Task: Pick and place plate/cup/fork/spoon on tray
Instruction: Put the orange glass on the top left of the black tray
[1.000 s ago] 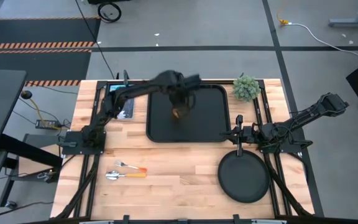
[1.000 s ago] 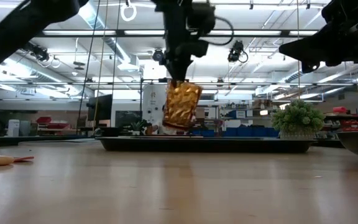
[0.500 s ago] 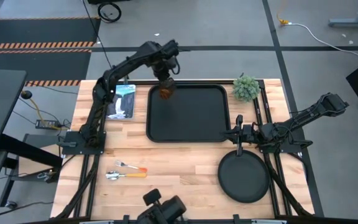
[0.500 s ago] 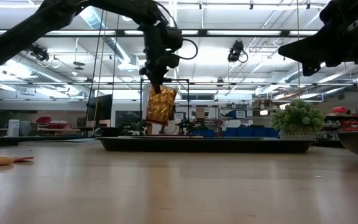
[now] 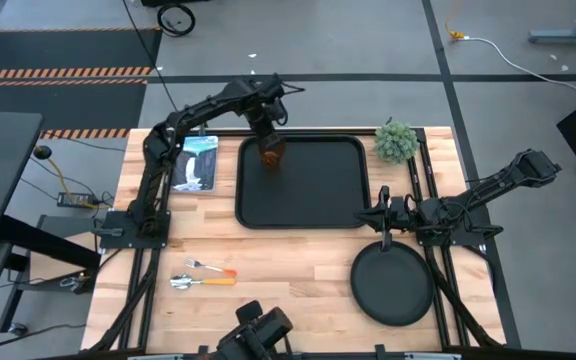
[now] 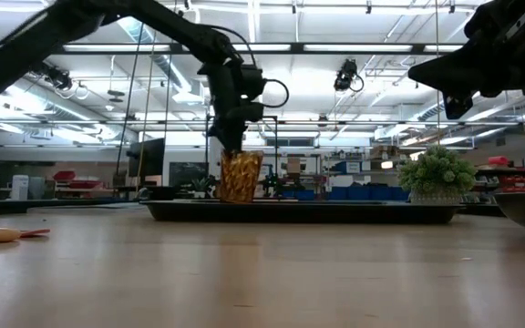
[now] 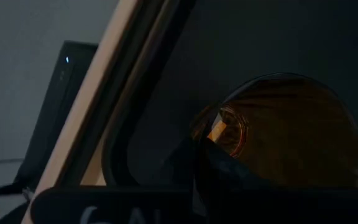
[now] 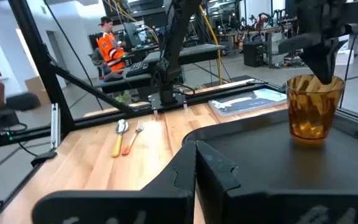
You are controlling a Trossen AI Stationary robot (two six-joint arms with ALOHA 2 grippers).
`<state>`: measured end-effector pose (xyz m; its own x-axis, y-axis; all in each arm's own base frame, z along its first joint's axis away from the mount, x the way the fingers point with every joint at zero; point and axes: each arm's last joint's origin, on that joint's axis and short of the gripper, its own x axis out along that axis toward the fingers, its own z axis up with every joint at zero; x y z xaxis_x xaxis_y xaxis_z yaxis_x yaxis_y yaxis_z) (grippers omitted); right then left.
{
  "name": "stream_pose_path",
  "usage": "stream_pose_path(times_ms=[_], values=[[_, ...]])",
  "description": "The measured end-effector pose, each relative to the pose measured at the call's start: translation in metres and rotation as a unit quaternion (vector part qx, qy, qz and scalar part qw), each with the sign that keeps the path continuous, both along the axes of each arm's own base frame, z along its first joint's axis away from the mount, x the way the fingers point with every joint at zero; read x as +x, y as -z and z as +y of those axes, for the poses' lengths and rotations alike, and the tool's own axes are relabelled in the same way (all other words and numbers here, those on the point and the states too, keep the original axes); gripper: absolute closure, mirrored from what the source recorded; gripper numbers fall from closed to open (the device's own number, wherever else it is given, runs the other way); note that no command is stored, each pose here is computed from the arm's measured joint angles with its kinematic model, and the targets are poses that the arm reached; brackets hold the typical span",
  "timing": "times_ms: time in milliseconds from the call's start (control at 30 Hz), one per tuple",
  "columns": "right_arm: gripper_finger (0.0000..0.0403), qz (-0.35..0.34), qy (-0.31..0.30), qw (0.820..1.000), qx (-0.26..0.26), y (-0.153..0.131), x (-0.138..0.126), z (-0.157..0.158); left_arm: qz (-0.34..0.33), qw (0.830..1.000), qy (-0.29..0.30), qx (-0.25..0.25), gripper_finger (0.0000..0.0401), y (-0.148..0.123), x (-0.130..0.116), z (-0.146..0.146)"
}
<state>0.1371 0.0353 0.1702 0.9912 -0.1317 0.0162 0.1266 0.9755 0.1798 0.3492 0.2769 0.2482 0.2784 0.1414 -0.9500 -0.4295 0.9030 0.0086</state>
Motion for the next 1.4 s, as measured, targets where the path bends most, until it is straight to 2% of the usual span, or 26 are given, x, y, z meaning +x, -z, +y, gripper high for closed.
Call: stream_pose_path(times_ms=[167,433,567,733,1267,1400], values=[[0.0386,-0.011,0.0,1.0,0.013,-0.002,0.0,0.0,-0.043,0.999,-0.014,0.006,0.0386,0.001,-0.021,0.0],[0.0386,-0.031,0.0,0.999,0.016,-0.006,0.0,0.0,-0.039,0.995,-0.091,0.002,0.0386,0.008,-0.057,0.005],[0.0386,-0.032,-0.001,0.999,0.024,-0.006,0.0,0.0,-0.045,0.99,-0.131,-0.007,0.0385,0.011,-0.062,0.009],[0.0386,-0.033,-0.001,0.999,0.029,-0.006,0.0,0.0,-0.047,0.987,-0.154,-0.011,0.0385,0.011,-0.062,0.01],[0.0386,-0.032,-0.001,0.999,0.028,-0.006,0.0,0.0,-0.028,0.985,-0.168,0.005,0.0385,0.011,-0.061,0.007],[0.0386,-0.032,-0.001,0.999,0.028,-0.006,0.0,0.0,-0.026,0.985,-0.168,0.004,0.0372,0.012,-0.061,0.007]])
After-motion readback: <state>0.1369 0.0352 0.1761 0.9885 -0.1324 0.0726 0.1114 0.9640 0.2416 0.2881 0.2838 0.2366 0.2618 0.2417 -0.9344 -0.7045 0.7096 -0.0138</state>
